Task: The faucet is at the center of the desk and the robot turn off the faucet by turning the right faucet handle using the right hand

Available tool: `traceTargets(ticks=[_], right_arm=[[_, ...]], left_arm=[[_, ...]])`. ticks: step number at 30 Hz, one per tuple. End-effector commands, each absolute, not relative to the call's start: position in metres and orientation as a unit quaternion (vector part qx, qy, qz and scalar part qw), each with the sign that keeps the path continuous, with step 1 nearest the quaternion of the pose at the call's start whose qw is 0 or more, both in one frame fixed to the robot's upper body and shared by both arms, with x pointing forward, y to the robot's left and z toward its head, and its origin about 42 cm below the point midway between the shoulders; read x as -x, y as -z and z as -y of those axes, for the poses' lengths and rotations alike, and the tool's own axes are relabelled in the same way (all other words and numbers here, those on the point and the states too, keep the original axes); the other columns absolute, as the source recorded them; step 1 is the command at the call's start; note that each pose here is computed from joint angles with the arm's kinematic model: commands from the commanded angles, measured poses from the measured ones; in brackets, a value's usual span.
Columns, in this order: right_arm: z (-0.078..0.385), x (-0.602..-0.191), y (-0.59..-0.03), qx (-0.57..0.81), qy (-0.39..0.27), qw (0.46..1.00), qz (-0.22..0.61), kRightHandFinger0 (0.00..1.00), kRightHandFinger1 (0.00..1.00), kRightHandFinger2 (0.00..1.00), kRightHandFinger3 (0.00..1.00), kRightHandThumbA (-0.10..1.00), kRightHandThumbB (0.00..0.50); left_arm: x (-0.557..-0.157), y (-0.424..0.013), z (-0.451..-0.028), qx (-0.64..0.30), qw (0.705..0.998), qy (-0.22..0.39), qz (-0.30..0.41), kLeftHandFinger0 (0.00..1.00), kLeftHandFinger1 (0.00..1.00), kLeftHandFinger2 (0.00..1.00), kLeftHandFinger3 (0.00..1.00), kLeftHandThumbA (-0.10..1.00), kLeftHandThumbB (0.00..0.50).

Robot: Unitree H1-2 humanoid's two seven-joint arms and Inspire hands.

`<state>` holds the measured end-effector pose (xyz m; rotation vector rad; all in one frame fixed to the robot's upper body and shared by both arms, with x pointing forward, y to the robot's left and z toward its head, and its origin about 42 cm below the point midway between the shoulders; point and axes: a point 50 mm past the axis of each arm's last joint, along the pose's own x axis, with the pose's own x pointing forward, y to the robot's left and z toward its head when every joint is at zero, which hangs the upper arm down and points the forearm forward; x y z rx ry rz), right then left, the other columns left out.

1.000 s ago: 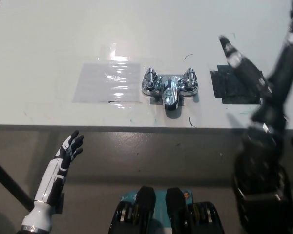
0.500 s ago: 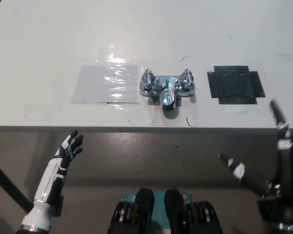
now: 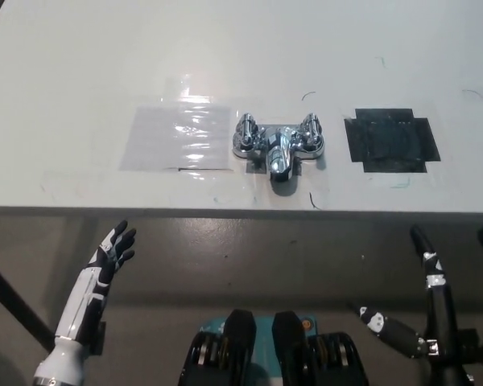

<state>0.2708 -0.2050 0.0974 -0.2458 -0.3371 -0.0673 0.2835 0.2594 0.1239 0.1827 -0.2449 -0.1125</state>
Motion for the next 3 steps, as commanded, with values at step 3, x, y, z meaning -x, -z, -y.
traceTargets(ticks=[3], right_arm=[[0.2024,-0.2736,-0.0969,0.098,0.022,0.978,0.184,1.00,1.00,1.00,1.00,1.00,0.134]], left_arm=[[-0.2796,-0.1299,-0.2633,-0.091,0.985,0.049,0.137,1.00,1.00,1.00,1.00,1.00,0.298]])
